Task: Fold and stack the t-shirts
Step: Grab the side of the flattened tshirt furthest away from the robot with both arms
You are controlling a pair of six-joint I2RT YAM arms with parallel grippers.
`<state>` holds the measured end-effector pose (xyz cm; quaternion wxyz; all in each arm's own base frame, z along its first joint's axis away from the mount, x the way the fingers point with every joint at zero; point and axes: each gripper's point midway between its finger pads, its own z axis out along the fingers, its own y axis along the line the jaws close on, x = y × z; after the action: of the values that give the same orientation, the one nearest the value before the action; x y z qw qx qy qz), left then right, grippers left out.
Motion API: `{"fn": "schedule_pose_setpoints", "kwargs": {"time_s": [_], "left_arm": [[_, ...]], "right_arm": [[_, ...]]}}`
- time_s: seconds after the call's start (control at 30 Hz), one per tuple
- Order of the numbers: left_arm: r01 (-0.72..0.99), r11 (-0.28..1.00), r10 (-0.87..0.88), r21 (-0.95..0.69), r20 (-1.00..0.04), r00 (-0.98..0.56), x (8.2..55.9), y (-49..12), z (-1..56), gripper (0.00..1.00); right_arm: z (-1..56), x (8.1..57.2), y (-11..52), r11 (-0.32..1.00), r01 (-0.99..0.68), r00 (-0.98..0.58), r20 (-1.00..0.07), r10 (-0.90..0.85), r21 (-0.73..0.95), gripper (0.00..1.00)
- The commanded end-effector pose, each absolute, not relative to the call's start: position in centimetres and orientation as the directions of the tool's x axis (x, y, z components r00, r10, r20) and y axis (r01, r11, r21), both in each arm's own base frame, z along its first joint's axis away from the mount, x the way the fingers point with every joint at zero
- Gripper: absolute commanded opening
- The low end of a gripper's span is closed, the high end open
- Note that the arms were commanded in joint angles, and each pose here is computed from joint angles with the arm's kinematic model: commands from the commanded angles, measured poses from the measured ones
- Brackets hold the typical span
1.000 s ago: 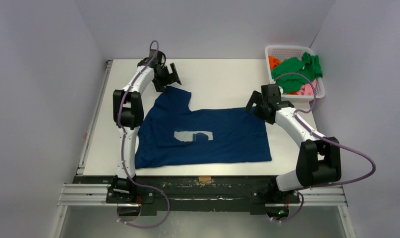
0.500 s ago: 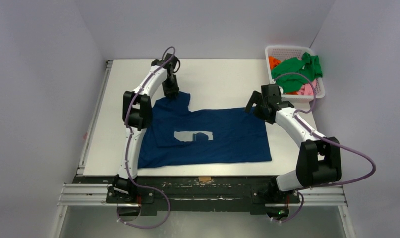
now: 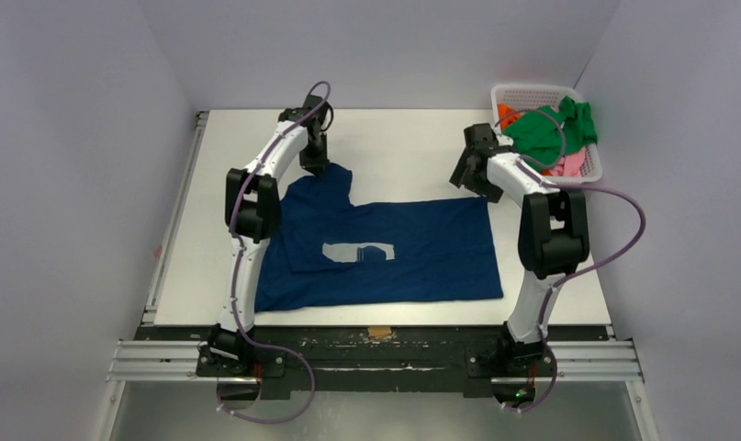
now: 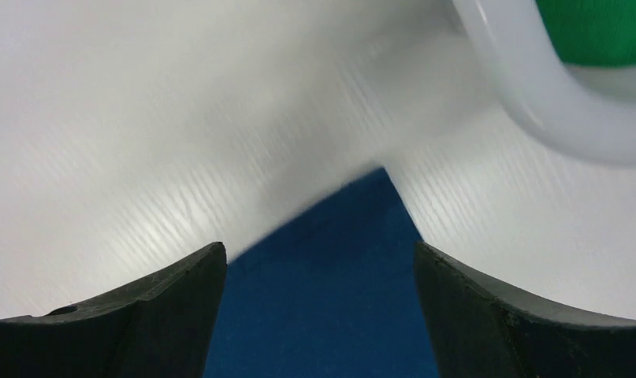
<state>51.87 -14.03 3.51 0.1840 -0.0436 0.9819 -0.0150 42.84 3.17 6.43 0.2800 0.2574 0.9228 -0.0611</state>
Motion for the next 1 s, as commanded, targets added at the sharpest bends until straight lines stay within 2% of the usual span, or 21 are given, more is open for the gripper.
{"fn": "schedule_pose_setpoints", "kwargs": {"time_s": [0.0,0.33,0.43,0.47,0.57,0.6,0.77,0.97], "left_arm": [[0.073,0.997,0.047,-0.030,-0.521,-0.852,52.5,-15.4,10.7,0.00],[0.143,0.989,0.103,-0.034,-0.533,-0.840,49.1,-15.9,12.6,0.00],[0.153,0.988,0.116,-0.026,-0.528,-0.841,48.0,-15.8,12.6,0.00],[0.155,0.988,0.120,-0.022,-0.527,-0.841,47.7,-15.6,12.7,0.00],[0.174,0.985,0.139,-0.015,-0.540,-0.830,46.7,-15.4,12.9,0.00],[0.188,0.982,0.150,-0.013,-0.546,-0.824,46.3,-15.4,13.0,0.00],[0.234,0.972,0.174,-0.025,-0.593,-0.786,44.3,-15.8,14.8,0.00],[0.282,0.959,0.220,0.000,-0.628,-0.746,41.0,-15.8,15.1,0.00]], "right_arm": [[7.3,44.8,0.7,0.782,0.620,-0.658,-0.587,0.472,-0.066,0.84],[4.3,44.4,-0.1,0.750,0.640,-0.698,-0.534,0.477,-0.166,0.72],[3.9,43.7,0.2,0.760,0.632,-0.705,-0.522,0.481,-0.152,0.59],[3.8,43.6,0.2,0.762,0.630,-0.705,-0.522,0.481,-0.149,0.52],[4.2,43.7,0.2,0.769,0.623,-0.703,-0.531,0.473,-0.140,0.24],[4.6,43.8,0.2,0.776,0.616,-0.705,-0.536,0.464,-0.138,0.20],[6.7,44.9,1.5,0.834,0.546,-0.712,-0.567,0.414,-0.077,0.07],[9.4,42.7,2.5,0.867,0.498,-0.693,-0.611,0.384,-0.019,0.01]]}}
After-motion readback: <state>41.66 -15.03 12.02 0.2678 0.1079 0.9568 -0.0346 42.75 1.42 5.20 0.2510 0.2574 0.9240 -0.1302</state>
